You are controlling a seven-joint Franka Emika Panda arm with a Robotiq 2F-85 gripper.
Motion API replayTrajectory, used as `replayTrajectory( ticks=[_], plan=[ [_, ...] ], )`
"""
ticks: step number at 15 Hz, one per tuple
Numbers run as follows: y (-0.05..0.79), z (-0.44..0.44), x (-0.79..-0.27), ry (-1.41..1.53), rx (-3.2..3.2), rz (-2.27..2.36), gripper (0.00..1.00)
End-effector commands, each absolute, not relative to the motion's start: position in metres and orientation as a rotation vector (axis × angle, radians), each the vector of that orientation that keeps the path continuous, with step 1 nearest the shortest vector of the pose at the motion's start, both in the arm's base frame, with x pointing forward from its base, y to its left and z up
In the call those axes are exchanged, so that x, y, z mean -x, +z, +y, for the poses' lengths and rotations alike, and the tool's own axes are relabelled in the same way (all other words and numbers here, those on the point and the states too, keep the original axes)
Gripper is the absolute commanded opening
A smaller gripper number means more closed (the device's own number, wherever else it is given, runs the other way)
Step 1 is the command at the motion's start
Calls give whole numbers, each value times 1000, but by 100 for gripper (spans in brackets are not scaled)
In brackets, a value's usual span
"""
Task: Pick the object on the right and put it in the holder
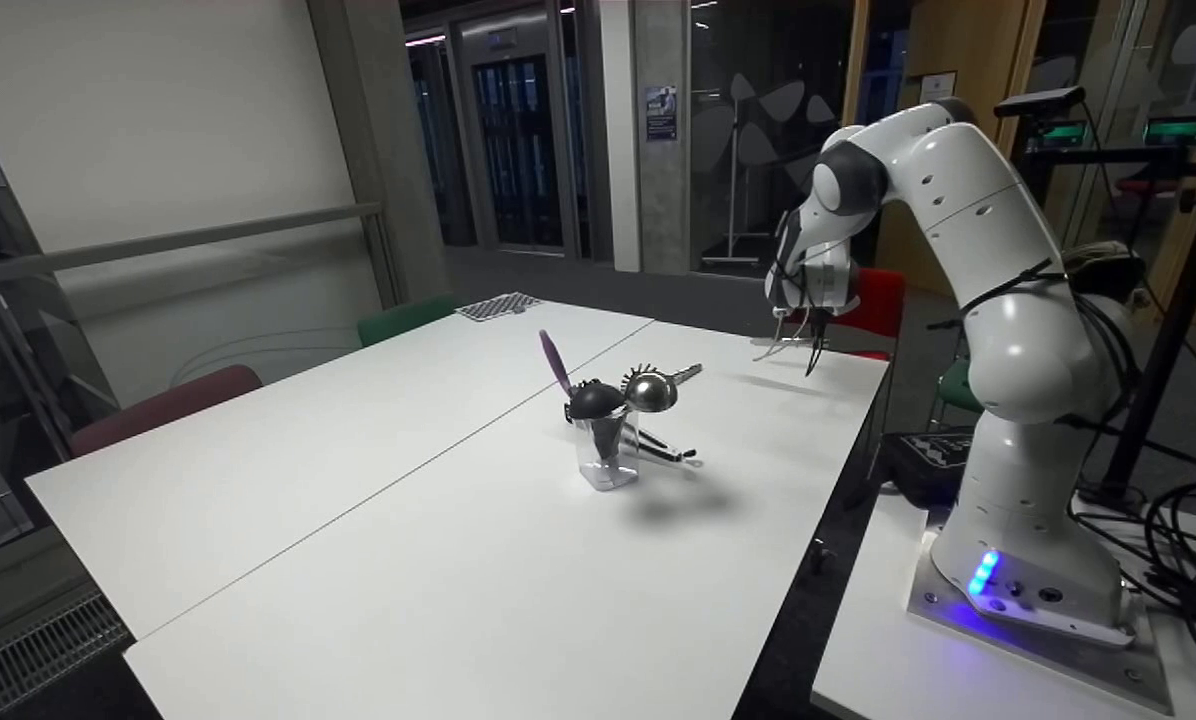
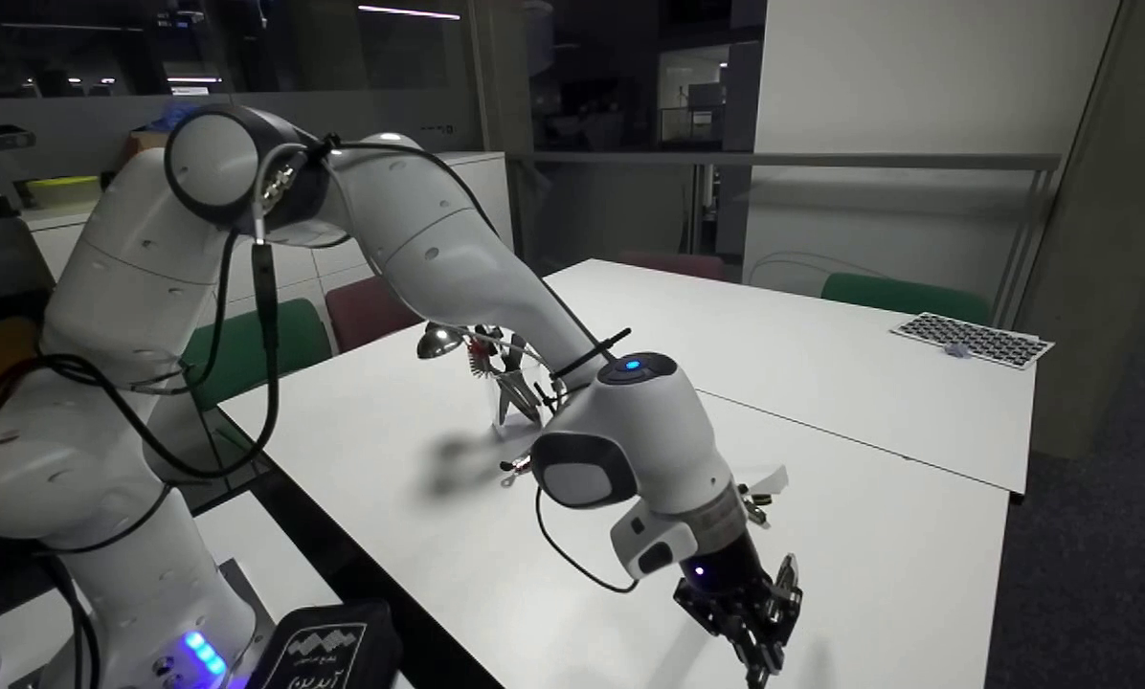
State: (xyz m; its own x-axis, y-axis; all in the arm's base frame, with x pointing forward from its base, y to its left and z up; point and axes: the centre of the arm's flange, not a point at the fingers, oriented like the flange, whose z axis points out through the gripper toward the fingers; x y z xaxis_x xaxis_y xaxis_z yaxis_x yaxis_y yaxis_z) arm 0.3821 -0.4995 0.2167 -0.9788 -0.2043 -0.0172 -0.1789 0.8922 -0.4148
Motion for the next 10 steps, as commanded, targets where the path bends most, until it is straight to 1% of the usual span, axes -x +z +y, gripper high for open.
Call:
replayTrajectory(
  ticks=[1,5,10],
  plan=[
    [271,-461,-347,-648,491,2942,5],
    [309,-448,-320,-609,739,2920,5],
    [350,-447,-281,-638,824,2893,5]
  ],
)
